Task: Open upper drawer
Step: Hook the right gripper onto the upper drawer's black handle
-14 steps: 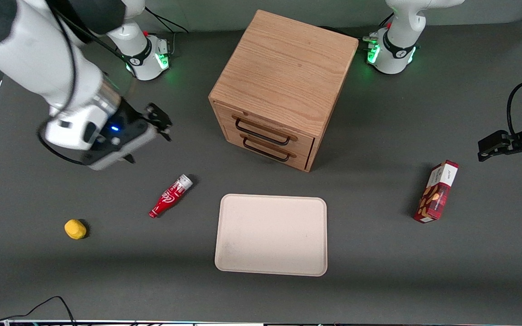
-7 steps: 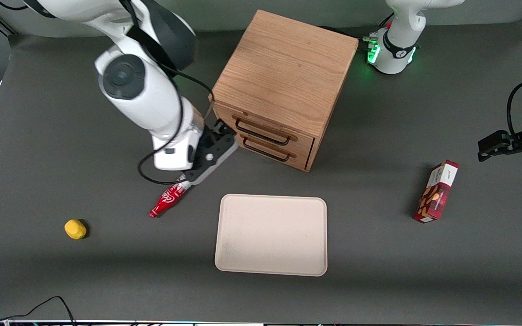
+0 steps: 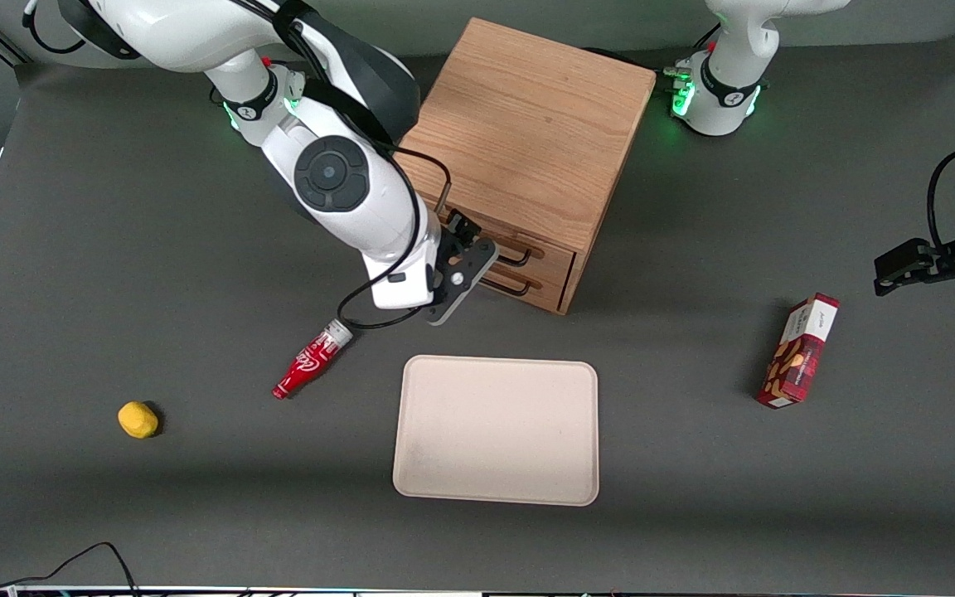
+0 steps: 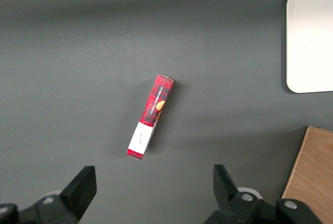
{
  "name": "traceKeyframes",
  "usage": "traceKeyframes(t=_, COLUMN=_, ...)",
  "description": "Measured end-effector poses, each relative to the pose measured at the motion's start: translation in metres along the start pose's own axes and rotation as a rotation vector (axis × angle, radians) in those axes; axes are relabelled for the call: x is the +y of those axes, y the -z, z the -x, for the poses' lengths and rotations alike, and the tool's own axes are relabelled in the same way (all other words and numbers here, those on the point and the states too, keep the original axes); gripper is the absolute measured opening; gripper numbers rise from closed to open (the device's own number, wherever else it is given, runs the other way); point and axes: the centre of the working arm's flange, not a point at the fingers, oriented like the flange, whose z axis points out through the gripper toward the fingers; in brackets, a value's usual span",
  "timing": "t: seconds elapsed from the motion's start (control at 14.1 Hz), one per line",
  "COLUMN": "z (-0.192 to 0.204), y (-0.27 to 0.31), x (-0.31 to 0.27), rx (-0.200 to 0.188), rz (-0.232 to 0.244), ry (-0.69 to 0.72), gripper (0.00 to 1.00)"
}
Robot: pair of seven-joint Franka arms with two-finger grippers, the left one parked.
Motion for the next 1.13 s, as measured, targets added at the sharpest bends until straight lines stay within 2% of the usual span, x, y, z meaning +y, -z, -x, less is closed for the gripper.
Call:
traceKeyframes(t=0.21, z=0.000, y=-0.013, x=-0.001, rx=-0.018, rz=-0.010, ry=0.031, gripper=1.00)
traceKeyframes(t=0.57, z=0.000, y=-0.055, x=-0.012, rx=-0.023, rz=-0.028, ry=0.071, gripper=1.00)
traceKeyframes(t=0.85, z=-0.001, y=-0.064, x=-0.011, rx=-0.023, rz=-0.030, ry=0.088, gripper=1.00)
traceKeyframes(t=0.99, z=-0.001, y=-0.064, x=-0.008, rx=-0.022, rz=-0.010, ry=0.122, gripper=1.00)
traceKeyframes(t=1.13, z=-0.001, y=-0.061, x=0.001, rx=-0.015, rz=0.051, ry=0.144, gripper=1.00)
